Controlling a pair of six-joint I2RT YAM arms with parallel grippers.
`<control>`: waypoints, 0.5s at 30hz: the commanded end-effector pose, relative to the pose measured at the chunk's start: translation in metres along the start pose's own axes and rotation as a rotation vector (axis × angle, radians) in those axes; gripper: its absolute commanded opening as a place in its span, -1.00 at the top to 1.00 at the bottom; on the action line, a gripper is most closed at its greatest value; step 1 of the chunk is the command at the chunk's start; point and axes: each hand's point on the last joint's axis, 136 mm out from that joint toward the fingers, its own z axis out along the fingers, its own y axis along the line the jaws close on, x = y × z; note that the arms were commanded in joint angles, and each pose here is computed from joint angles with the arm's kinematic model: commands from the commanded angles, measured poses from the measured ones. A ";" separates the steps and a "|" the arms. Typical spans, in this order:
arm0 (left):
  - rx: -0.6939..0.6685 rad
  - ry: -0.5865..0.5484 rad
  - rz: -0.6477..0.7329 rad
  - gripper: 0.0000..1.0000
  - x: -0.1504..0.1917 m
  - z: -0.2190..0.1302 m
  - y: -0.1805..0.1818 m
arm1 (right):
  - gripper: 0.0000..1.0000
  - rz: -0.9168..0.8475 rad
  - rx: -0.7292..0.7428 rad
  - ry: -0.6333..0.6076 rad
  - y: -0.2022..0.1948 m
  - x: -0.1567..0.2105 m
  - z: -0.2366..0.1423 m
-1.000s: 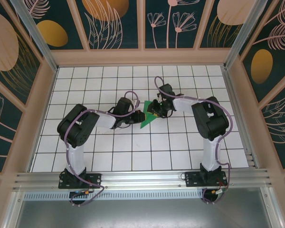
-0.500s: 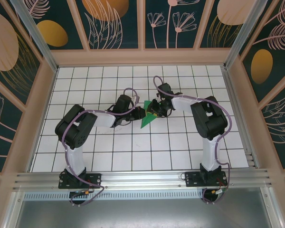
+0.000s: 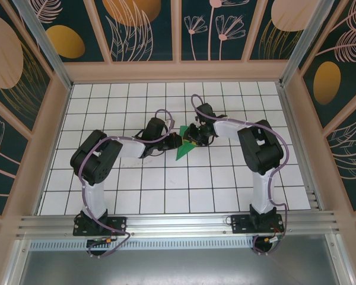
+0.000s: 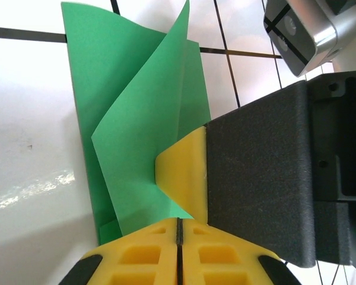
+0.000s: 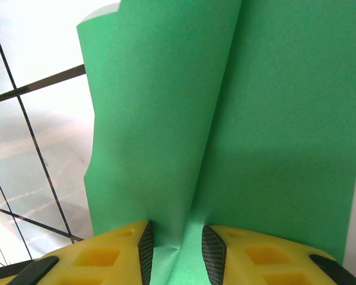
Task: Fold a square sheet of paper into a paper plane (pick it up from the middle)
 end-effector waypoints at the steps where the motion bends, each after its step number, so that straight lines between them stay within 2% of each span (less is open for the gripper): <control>1: -0.011 0.030 -0.012 0.80 0.005 0.008 0.006 | 0.31 0.083 0.307 0.080 -0.094 0.036 0.044; 15: -0.066 0.021 -0.008 0.83 -0.001 0.012 0.015 | 0.32 0.085 0.304 0.087 -0.095 0.038 0.044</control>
